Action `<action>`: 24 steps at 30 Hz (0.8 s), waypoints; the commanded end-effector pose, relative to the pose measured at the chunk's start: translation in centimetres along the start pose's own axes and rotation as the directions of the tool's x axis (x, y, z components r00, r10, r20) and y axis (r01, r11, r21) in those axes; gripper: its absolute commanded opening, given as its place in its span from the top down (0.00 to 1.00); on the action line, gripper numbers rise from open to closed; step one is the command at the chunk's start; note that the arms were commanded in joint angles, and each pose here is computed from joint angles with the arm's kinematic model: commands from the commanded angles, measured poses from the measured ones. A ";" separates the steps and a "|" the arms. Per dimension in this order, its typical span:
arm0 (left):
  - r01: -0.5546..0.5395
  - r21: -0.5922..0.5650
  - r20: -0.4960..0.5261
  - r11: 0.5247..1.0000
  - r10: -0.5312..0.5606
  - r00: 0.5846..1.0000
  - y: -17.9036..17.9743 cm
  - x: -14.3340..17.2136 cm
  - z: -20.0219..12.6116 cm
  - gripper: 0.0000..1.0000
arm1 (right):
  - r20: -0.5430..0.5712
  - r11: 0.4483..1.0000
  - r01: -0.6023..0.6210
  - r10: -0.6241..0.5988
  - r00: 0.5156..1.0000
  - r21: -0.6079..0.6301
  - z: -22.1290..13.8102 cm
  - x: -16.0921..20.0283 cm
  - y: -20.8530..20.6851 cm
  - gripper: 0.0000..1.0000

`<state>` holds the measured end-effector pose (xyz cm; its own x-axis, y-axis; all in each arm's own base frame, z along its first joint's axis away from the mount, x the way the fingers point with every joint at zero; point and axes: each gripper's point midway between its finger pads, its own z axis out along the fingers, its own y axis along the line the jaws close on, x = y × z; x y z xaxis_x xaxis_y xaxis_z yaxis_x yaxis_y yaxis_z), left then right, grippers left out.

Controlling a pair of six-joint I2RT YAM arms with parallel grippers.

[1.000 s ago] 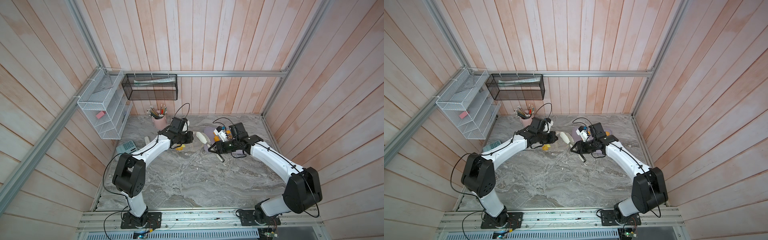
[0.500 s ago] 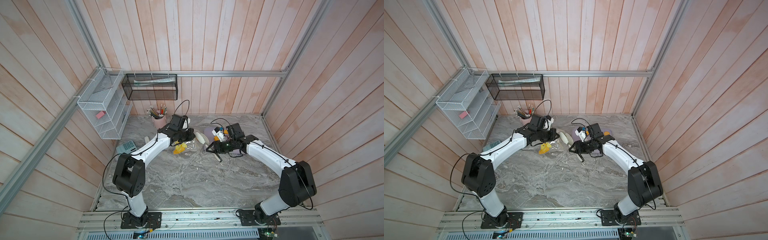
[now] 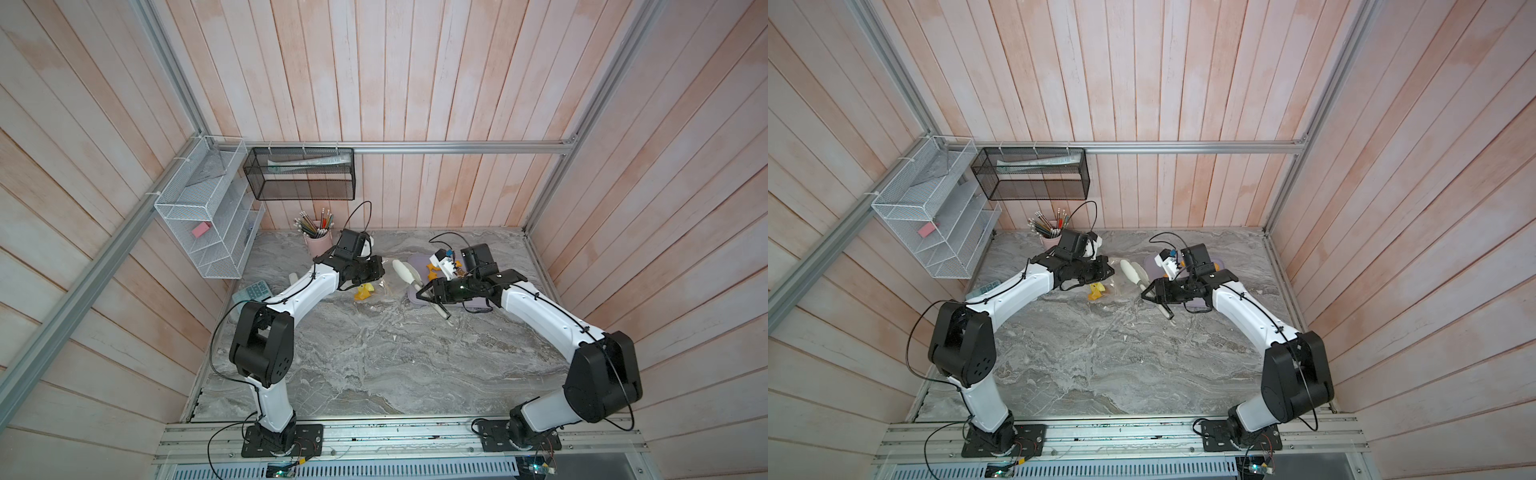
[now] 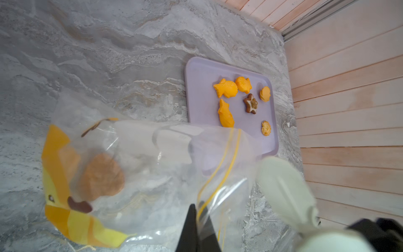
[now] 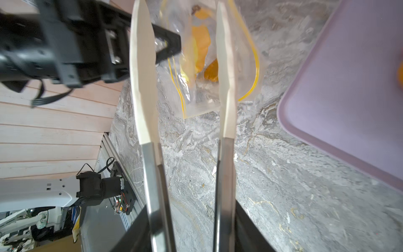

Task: Put the cookies into a resealable bag to prevent moisture
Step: Place the cookie in the ziploc bag, then pick up the cookie from the tray.

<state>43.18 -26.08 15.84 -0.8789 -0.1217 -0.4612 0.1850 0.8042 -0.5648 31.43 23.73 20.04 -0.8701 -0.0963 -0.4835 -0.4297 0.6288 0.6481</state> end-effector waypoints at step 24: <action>-0.027 0.007 0.030 1.000 0.027 0.999 -0.5 -2.3 -0.7 1.00 | -0.201 0.764 0.104 0.035 0.979 0.637 -0.9 1.3 -16.7 0.48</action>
<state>45.09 -25.58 16.41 -0.8688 -0.1336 -0.4768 0.1775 0.8149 -0.5518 35.77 12.43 8.46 -0.9348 -0.1811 -0.3056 -0.2356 0.9599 0.1520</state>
